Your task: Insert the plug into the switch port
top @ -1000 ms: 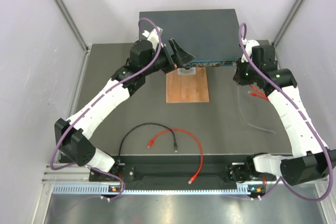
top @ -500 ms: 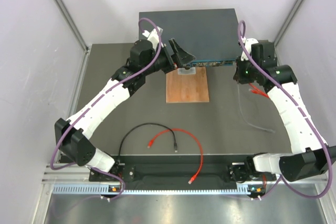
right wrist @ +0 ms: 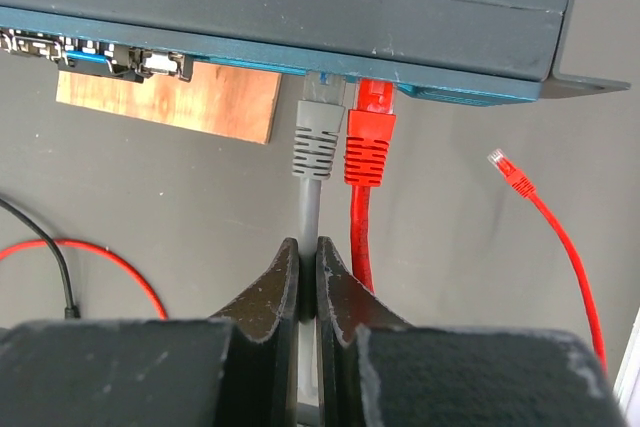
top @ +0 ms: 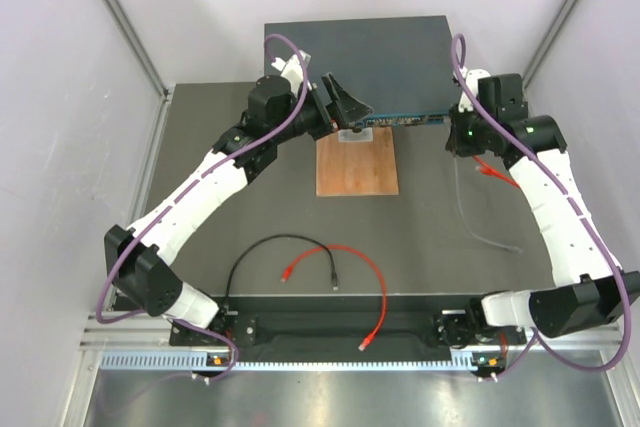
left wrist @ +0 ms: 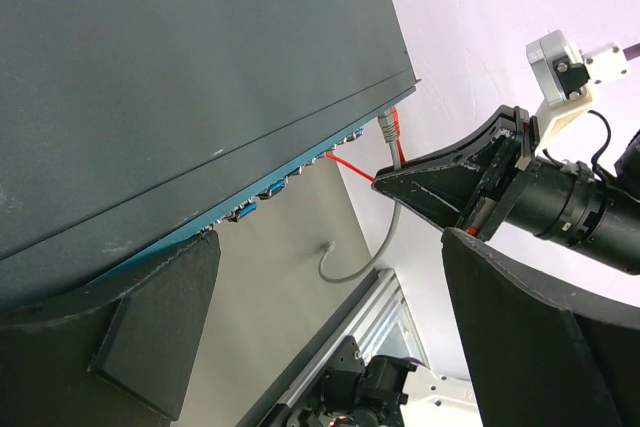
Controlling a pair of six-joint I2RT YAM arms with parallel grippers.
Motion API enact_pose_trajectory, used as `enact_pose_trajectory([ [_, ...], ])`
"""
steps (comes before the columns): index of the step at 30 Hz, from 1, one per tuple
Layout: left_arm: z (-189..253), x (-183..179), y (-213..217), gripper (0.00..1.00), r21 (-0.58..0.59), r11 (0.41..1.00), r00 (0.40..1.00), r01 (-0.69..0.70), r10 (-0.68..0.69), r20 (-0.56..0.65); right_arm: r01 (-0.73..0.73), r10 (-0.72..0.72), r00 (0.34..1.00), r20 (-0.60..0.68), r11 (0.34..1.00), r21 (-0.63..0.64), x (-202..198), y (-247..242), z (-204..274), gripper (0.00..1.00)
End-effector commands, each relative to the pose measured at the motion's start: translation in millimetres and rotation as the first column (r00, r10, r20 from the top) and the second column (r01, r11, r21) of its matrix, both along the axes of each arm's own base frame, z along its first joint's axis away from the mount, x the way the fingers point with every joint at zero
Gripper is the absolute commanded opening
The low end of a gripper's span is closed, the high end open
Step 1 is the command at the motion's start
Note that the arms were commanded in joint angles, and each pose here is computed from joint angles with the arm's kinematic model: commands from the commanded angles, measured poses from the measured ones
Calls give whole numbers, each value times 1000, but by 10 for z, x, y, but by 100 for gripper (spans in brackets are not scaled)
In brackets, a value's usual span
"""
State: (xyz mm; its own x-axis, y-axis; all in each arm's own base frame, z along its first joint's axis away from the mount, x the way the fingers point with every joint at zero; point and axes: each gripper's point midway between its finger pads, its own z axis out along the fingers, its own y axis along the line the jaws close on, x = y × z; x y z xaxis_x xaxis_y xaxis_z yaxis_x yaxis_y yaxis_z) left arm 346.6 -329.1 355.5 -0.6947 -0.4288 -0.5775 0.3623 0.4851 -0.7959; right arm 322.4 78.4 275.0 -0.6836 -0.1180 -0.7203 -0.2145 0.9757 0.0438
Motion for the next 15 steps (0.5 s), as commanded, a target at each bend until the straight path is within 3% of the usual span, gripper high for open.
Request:
enact_pose_trajectory([
  [1, -432, 337, 220, 99, 128, 982, 990, -136, 139, -17, -10, -14, 932, 362, 998, 65, 547, 78, 831, 0],
  [4, -385, 297, 222, 99, 120, 985, 992, -124, 125, -2, -9, -10, 938, 347, 999, 53, 471, 53, 776, 7],
  [8, -270, 232, 226, 99, 98, 990, 994, -105, 102, 37, 0, -15, 939, 343, 999, 45, 369, 11, 739, 31],
  [13, -55, 116, 287, 99, 86, 992, 990, -93, 83, 118, 5, -17, 944, 329, 999, 40, 208, -32, 735, 46],
  [15, 100, 27, 322, 99, 68, 994, 982, -79, 66, 176, 8, -19, 947, 319, 999, 37, 97, -64, 731, 57],
])
